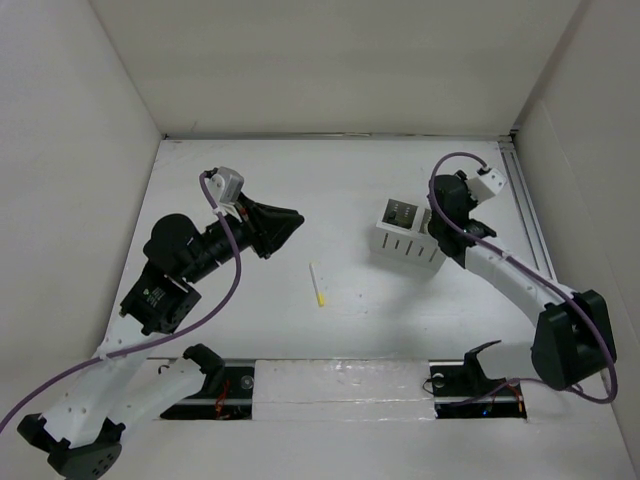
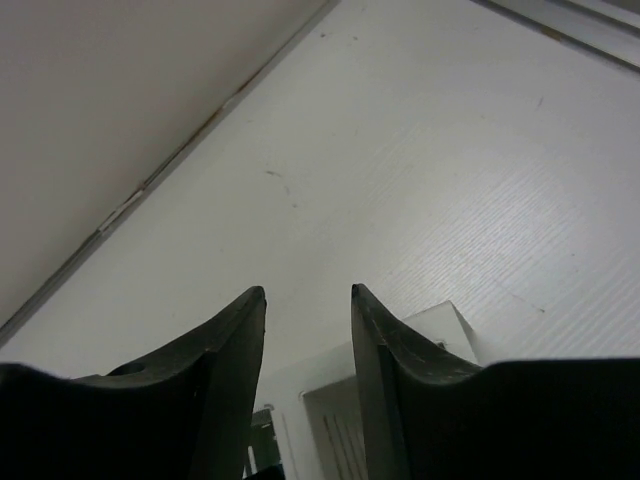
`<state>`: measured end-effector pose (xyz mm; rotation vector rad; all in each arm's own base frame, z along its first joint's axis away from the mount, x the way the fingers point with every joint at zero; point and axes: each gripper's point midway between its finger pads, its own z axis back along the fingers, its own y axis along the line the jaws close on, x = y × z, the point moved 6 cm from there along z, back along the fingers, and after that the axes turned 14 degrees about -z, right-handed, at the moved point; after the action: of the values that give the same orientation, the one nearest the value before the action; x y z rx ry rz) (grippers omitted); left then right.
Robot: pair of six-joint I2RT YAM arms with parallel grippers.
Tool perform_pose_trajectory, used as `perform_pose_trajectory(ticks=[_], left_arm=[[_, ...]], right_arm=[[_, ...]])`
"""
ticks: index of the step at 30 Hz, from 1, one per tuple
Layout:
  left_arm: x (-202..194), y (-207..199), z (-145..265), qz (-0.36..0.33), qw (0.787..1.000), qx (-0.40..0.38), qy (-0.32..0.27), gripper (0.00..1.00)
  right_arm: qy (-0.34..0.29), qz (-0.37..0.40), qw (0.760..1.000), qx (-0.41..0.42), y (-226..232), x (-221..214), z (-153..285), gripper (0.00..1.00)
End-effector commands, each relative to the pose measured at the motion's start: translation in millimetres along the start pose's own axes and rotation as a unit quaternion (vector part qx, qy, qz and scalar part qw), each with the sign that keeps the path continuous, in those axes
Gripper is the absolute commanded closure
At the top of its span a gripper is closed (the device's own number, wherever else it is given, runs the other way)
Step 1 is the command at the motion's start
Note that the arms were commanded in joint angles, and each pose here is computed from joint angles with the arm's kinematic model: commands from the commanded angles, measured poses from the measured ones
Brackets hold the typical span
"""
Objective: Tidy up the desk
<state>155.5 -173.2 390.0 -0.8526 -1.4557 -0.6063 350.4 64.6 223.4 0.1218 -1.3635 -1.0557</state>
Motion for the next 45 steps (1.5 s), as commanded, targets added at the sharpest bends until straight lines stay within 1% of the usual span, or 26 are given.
perform_pose_trajectory(ticks=[1,2,4,5,7,9,10,12,13,14,15,16,17,18,19,20,21,22,23,25,28,37,39,41,43,45], left_arm=[[10,-3,-2,-0.006,1.0,-0.012,-0.027,0.82],[10,-3,-2,-0.006,1.0,-0.012,-0.027,0.82],[9,-3,-2,-0.006,1.0,-0.012,-0.025,0.82],[9,-3,-2,-0.006,1.0,-0.012,-0.025,0.82],[9,-2,-3,-0.005,1.0,-0.012,-0.025,0.82],[9,-3,-3,-0.006,1.0,-0.012,-0.025,0.82],[8,-2,-3,-0.006,1.0,-0.011,-0.024,0.82],[8,-2,-3,-0.006,1.0,-0.01,-0.024,0.82],[8,-2,-3,-0.005,1.0,-0.01,-0.024,0.82],[8,-2,-3,-0.006,1.0,-0.011,-0.024,0.82],[8,-2,-3,-0.006,1.0,-0.01,-0.024,0.82],[8,-2,-3,-0.006,1.0,-0.01,-0.024,0.82],[9,-2,-2,-0.006,1.0,-0.01,-0.025,0.82],[9,-2,-2,-0.005,1.0,-0.01,-0.024,0.82],[9,-2,-2,-0.006,1.0,-0.01,-0.025,0.82],[9,-2,-2,-0.007,1.0,-0.009,-0.026,0.82],[10,-2,-2,-0.007,1.0,-0.008,-0.027,0.82],[9,-2,-2,-0.006,1.0,-0.01,-0.025,0.82],[9,-2,-2,-0.007,1.0,-0.01,-0.026,0.82],[9,-3,-2,-0.006,1.0,-0.011,-0.026,0.82],[9,-3,-1,-0.006,1.0,-0.012,-0.027,0.82],[9,-3,-2,-0.006,1.0,-0.011,-0.026,0.82],[8,-3,-2,-0.006,1.0,-0.012,-0.025,0.82],[8,-3,-2,-0.006,1.0,-0.012,-0.025,0.82],[8,-3,-2,-0.006,1.0,-0.012,-0.025,0.82],[9,-2,-2,-0.006,1.0,-0.011,-0.026,0.82]], right_arm=[[-0.003,-0.031,0.998,0.046,26,23,19,0.56],[0.007,-0.032,0.998,0.062,31,23,26,0.68],[0.059,-0.017,0.992,0.114,46,11,40,0.83],[0.077,-0.018,0.987,0.142,55,8,46,0.93],[0.133,0.006,0.973,0.191,69,-15,65,0.99],[0.161,0.02,0.962,0.218,84,-29,77,1.0],[0.195,0.047,0.951,0.234,88,-54,88,1.0],[0.227,0.063,0.94,0.248,99,-75,104,1.0],[0.251,0.083,0.931,0.25,98,-98,111,0.96],[0.274,0.096,0.918,0.271,102,-117,134,0.86],[0.285,0.104,0.91,0.283,107,-129,145,0.81],[0.302,0.123,0.902,0.283,103,-152,151,0.75],[0.328,0.143,0.883,0.303,110,-175,180,0.6],[0.328,0.143,0.883,0.303,110,-175,180,0.59],[0.339,0.17,0.878,0.292,101,-197,184,0.5],[0.35,0.184,0.869,0.298,99,-210,198,0.45],[0.35,0.189,0.867,0.301,101,-216,204,0.42],[0.353,0.197,0.864,0.301,99,-225,208,0.35],[0.362,0.227,0.856,0.29,86,-240,213,0.32],[0.36,0.242,0.857,0.279,82,-249,213,0.26],[0.352,0.269,0.86,0.255,68,-265,207,0.25],[0.313,0.285,0.881,0.211,48,-272,190,0.27],[0.312,0.285,0.882,0.209,48,-273,190,0.29],[0.312,0.297,0.879,0.202,43,-281,187,0.35],[0.314,0.303,0.878,0.199,44,-287,186,0.39],[0.316,0.308,0.877,0.19,41,-297,184,0.4]])
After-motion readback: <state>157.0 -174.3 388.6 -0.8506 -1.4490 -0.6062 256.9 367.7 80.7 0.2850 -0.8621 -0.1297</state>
